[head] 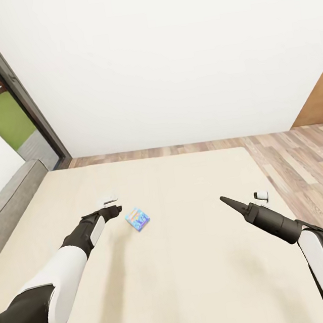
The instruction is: Put all the toys in the child's room - the three board games (two on the bed and one on the table), the two jigsaw puzzles on the table, and the tennis ball on the table - inside the toy box on the table in the child's room.
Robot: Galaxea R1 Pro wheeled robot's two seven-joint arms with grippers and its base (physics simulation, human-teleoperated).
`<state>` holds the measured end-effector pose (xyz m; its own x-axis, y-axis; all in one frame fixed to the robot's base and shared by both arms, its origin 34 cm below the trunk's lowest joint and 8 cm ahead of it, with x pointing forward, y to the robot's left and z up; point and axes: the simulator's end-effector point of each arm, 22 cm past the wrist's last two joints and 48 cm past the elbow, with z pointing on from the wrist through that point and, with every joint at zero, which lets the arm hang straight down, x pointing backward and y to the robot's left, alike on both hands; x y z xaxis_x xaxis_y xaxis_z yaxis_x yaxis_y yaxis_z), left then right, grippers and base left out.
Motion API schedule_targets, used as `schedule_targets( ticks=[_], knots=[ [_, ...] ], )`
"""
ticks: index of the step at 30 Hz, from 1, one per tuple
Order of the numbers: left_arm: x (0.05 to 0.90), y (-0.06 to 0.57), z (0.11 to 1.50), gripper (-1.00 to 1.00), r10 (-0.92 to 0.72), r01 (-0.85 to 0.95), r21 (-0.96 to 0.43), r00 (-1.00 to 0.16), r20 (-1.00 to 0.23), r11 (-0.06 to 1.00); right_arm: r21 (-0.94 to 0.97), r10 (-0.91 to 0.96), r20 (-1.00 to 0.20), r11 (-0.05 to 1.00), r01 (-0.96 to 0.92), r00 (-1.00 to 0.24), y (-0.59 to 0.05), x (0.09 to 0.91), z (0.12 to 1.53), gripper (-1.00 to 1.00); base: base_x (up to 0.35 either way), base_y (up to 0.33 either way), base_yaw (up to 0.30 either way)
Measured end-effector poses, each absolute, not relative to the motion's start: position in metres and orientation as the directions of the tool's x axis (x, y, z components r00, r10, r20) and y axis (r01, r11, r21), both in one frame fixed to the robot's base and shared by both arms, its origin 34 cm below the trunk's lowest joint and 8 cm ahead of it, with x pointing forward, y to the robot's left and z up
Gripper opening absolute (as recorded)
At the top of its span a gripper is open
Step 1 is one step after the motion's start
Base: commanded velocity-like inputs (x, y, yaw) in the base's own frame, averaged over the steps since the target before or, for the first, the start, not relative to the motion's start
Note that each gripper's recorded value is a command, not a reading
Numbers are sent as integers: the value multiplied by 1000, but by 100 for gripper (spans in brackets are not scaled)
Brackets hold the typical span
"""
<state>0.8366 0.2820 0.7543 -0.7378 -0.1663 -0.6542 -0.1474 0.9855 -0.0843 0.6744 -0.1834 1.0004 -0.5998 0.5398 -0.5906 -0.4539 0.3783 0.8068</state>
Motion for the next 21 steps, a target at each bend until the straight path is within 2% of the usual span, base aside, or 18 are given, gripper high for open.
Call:
schedule_targets(
  ticks=[21],
  knots=[
    [830, 282, 730, 100, -166, -150, -79, -759, -629, 986, 820, 540, -572, 380, -427, -618, -183, 676, 982, 100, 0, 0, 0]
  ],
)
